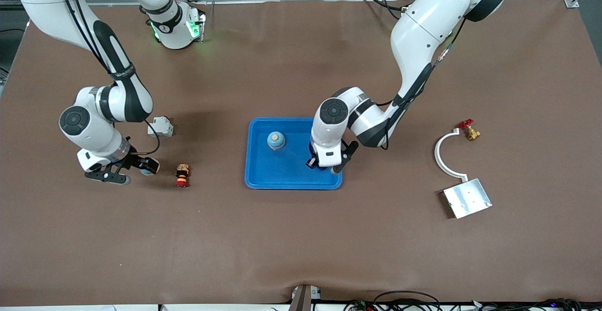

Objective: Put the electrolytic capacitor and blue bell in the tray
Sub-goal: 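Place the capacitor in the tray while the right gripper reaches a bell, then grasp the second bell with the right gripper while the left gripper withdraws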

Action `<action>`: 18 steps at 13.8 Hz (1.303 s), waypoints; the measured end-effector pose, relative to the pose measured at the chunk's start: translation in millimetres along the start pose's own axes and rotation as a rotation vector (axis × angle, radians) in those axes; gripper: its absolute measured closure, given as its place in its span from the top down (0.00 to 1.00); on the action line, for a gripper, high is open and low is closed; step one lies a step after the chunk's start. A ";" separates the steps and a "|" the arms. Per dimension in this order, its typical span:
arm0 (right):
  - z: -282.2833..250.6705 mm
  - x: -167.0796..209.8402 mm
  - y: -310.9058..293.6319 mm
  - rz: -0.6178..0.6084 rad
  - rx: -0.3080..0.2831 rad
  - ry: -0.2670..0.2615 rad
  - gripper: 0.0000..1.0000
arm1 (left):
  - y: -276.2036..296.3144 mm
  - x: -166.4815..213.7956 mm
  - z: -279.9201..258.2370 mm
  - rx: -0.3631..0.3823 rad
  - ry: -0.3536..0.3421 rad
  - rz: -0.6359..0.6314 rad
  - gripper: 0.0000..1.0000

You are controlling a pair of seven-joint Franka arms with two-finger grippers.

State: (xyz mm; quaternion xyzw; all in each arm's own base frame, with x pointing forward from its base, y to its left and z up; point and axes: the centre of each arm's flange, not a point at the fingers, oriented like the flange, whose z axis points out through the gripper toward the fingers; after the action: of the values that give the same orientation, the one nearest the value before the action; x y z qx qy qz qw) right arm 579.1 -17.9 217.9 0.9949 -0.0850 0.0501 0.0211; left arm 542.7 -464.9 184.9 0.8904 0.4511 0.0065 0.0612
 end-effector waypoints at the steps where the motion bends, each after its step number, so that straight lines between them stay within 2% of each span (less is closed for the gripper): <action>1: 3.3 -3.6 1.8 0.002 0.000 -0.001 1.00 | 1.4 1.5 -1.4 -0.004 0.001 -0.002 0.47; 4: 12.4 -10.2 6.5 0.011 0.001 -0.017 1.00 | 12.9 7.4 -17.4 -0.040 0.006 -0.007 0.76; 6: 22.0 -13.2 7.3 0.017 0.016 -0.021 1.00 | 25.6 23.9 -49.2 -0.083 0.025 -0.012 0.96; 7: 26.9 -14.2 8.1 0.022 0.026 -0.023 1.00 | 30.8 36.8 -71.7 -0.094 0.043 0.005 1.00; 13: 39.0 -16.1 9.2 0.032 0.049 -0.027 1.00 | 34.1 129.7 -220.2 -0.072 0.160 0.229 1.00; 18: 40.7 -16.3 8.9 0.032 0.050 -0.026 1.00 | -5.0 236.6 -300.3 -0.003 0.188 0.353 1.00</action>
State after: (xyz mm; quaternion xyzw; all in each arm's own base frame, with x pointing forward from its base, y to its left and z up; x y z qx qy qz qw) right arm 565.5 -26.0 176.0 0.9942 -0.1001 0.0397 -0.0057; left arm 659.0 -240.8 472.0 0.9510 0.2915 0.1011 0.0180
